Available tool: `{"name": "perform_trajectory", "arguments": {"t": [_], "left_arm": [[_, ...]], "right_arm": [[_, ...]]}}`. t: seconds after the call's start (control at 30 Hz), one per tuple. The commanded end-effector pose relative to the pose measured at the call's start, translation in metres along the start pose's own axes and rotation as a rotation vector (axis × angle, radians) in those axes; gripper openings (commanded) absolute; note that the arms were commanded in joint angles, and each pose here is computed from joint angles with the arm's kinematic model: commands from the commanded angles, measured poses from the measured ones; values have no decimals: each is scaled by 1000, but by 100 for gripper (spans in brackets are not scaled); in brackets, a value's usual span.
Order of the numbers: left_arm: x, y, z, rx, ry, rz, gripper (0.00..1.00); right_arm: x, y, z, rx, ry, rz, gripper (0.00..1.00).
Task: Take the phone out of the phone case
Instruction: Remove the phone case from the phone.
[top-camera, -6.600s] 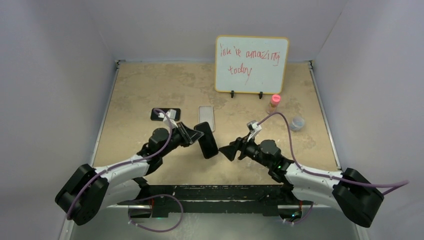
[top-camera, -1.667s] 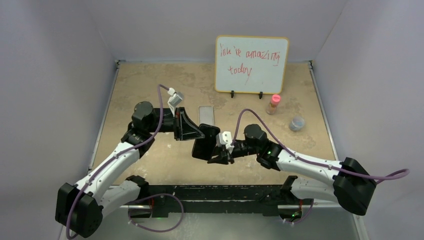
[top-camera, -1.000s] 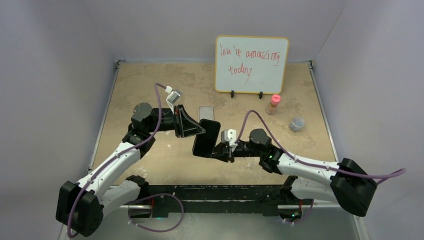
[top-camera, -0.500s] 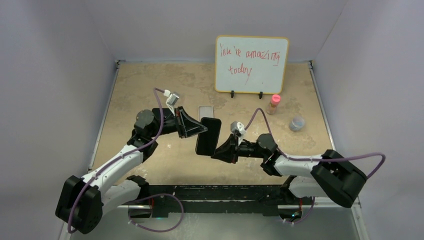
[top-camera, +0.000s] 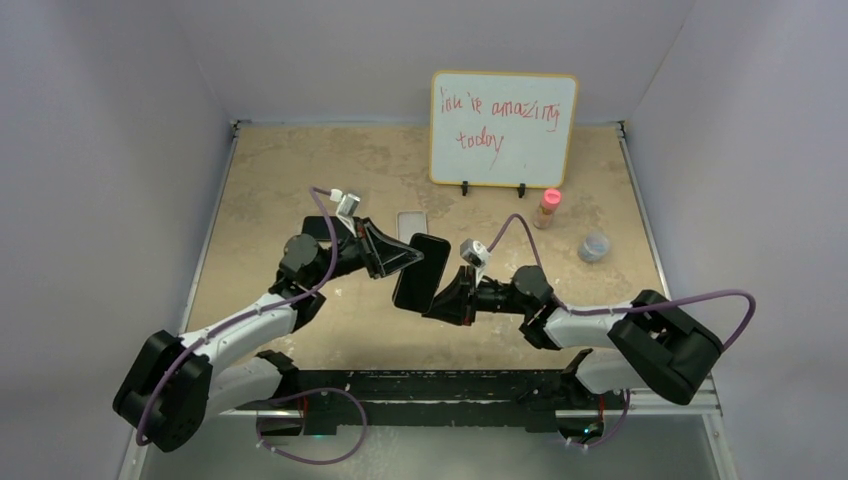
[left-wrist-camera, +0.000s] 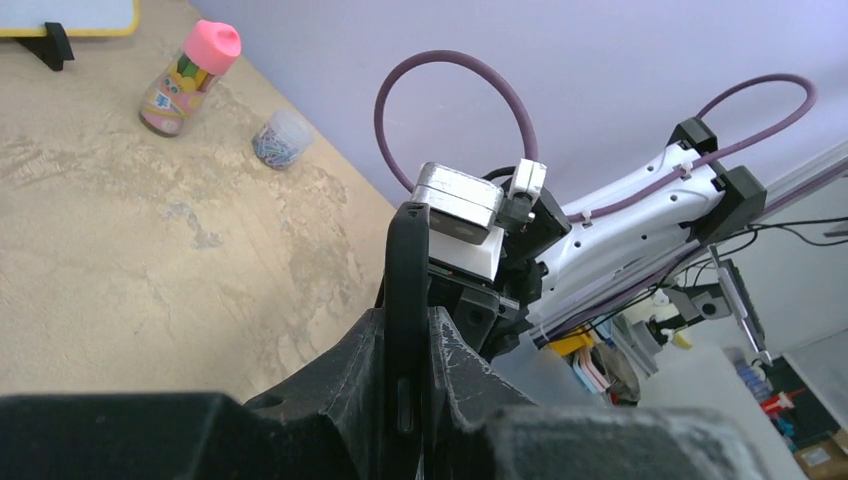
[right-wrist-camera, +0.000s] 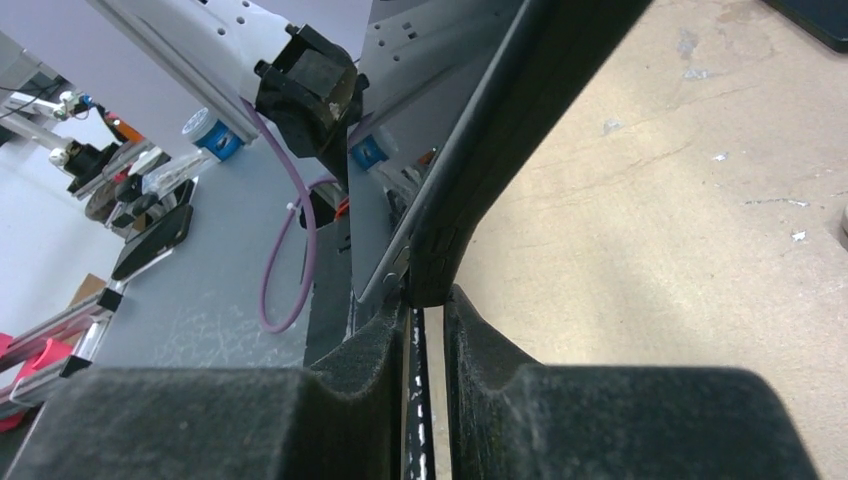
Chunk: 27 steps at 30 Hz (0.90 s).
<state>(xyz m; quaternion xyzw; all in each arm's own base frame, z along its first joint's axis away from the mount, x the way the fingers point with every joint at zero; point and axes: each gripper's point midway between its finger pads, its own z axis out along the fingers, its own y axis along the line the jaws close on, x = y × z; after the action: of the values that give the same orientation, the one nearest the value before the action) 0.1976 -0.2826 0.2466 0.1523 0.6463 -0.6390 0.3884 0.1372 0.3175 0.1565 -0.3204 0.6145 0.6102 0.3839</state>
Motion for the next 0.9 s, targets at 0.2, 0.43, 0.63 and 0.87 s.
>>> {"name": "perform_trajectory", "arguments": {"t": [0.2,0.43,0.63,0.87], "left_arm": [[87,16,-17,-42,236,-196,0],[102,15,-19,-40,221,-225,0],[111,12,-12,-27,214,-243,0],[112,19,-1,-21,204,-245,0]], "right_arm": [[-137,20,-10,50,-473,-295,19],[-145,2,-17,161,-508,-288,22],[-146,-5,-22,198,-522,-282,20],[-138,-13,-25,216,-488,-266,8]]}}
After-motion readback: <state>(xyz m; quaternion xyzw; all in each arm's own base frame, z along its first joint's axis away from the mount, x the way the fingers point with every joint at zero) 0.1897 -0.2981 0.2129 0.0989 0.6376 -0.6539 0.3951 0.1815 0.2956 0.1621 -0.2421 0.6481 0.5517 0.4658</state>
